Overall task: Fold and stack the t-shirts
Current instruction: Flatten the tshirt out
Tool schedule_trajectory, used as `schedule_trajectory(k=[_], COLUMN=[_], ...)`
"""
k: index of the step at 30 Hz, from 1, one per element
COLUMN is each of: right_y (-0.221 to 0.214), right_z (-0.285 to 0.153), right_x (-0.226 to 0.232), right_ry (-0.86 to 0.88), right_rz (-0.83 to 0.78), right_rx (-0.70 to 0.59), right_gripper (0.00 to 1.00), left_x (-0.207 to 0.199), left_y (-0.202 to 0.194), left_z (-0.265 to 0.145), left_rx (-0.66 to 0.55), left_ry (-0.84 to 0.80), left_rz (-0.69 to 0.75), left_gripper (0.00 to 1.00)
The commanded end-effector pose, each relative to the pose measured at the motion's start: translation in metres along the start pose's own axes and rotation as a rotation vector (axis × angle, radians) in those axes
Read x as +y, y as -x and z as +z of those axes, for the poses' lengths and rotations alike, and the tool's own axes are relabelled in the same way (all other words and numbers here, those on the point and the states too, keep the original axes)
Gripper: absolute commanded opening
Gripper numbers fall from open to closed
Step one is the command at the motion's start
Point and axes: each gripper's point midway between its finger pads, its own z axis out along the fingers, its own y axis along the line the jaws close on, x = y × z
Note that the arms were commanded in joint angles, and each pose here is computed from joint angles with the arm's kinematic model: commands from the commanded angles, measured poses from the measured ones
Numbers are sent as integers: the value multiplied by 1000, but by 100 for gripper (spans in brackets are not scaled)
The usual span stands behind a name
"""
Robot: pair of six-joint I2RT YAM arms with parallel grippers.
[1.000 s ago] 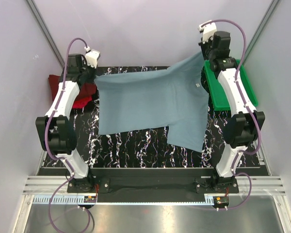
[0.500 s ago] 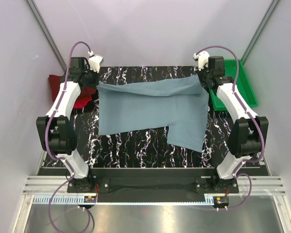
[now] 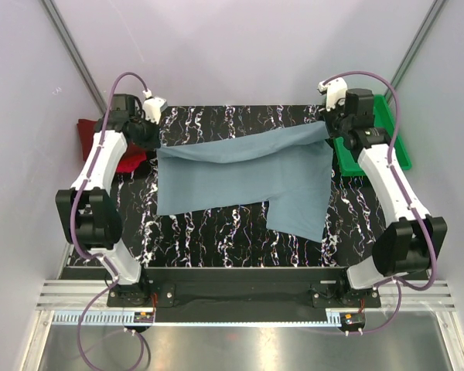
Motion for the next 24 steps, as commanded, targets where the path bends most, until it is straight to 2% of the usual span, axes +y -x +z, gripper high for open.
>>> schedule_trajectory(k=[1, 6, 10, 12, 13, 15, 16, 21, 24], right_y=[9, 18, 45, 53, 68, 81, 98, 125, 148], right_z=[-19, -48, -103, -127, -153, -179, -207, -283, -347], right_x=[-3, -3, -13, -17, -23, -27, -31, -38, -46], right_ry=[-2, -7, -45, -57, -76, -90, -103, -137, -185], right_rz=[18, 51, 61, 56, 54, 54, 61, 93, 87], right_rx=[-32, -63, -148, -164, -212, -258, -326, -457, -601], right_gripper=[0, 0, 0, 0, 0, 0, 0, 0, 0], left_x=[-15, -31, -47, -57, -61, -71, -74, -104, -116], left_y=[19, 15, 18, 25, 28, 36, 38, 61, 74], left_z=[-34, -63, -100, -130, -139, -169, -179, -259, -310], left_rx=[-58, -71, -145, -221, -247, -331, -358, -605, -756], left_ry=[-26, -36, -23, -1, 3, 31, 38, 89, 163], left_rz=[32, 34, 54, 78, 89, 123, 131, 219, 277], left_gripper=[0, 0, 0, 0, 0, 0, 0, 0, 0])
